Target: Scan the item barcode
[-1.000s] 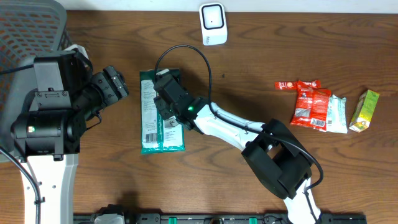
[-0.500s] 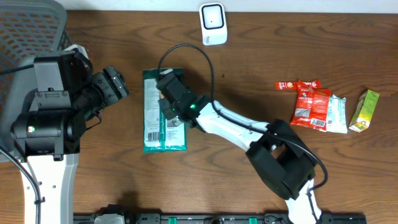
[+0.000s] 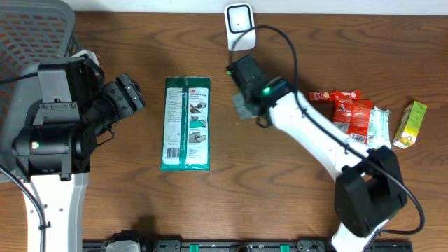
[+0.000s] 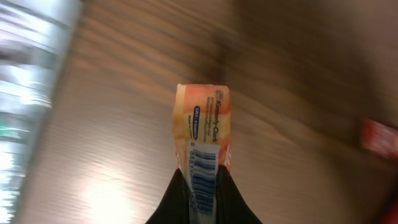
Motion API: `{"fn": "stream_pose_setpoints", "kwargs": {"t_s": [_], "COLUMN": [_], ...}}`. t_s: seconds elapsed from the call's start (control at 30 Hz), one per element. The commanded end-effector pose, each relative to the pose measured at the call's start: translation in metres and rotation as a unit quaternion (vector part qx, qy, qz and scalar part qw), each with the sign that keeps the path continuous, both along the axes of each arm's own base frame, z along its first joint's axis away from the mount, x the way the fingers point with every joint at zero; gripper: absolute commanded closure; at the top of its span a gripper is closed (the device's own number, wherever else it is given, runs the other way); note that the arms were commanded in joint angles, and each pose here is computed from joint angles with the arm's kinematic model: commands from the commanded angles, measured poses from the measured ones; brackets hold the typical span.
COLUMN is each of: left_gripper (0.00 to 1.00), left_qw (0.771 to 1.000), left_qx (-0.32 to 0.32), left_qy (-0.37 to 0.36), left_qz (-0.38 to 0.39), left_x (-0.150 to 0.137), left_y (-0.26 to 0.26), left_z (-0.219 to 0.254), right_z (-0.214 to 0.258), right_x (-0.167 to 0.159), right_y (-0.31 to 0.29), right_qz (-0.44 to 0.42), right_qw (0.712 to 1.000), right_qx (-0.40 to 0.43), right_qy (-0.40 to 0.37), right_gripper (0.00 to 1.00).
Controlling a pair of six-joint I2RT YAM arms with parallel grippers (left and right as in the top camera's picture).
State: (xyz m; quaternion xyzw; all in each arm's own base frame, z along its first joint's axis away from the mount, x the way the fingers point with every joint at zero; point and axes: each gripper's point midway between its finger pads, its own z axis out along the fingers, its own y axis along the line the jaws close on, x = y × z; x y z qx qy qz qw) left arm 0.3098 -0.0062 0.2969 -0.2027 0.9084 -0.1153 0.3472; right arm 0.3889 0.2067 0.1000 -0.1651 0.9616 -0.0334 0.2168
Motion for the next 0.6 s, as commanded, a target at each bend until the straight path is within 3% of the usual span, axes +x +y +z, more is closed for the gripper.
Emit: {"fn": "stream_pose_setpoints", "kwargs": {"t_s": [0.0,0.2,0.23,0.27,0.4,0.57], "left_gripper": [0.15,0.14,0.14,0.15,0.15,0.15], "left_qw": [1.000,1.000,1.000,1.000,1.000,1.000], "left_qx": [0.002,0.002,0.002,0.002,0.002,0.002], "left_qy": [-0.001,-0.001,-0.001,-0.001,-0.001,-0.001], "left_qz": [0.002,0.002,0.002,0.002,0.002,0.002], "left_x": [0.000,0.000,0.000,0.000,0.000,0.000], "left_y": [0.002,0.002,0.002,0.002,0.002,0.002], "left_z": [0.002,0.002,0.002,0.002,0.002,0.002], "right_z": [-0.020,-0.063,-0.069,-0.074,-0.079,-0.080], "right_x": [0.013,0.015,0.014,0.012,0.003,-0.004], "right_y": [-0.052,-0.067,-0.064,-0.060,-0.041,-0.029], "right_qz": [-0.043,-0.072,-0.070,-0.065,-0.044,-0.031], "right_qw": [0.995,0.992,0.992,0.992,0.993,0.993], "right_qx": [-0.085,-0.090,-0.086,-0.078,-0.041,-0.025], "right_qy": [0.009,0.055,0.064,0.073,0.097,0.107], "right_gripper": [0.97,0.93,0.89,0.78,0.60,0.50]}}
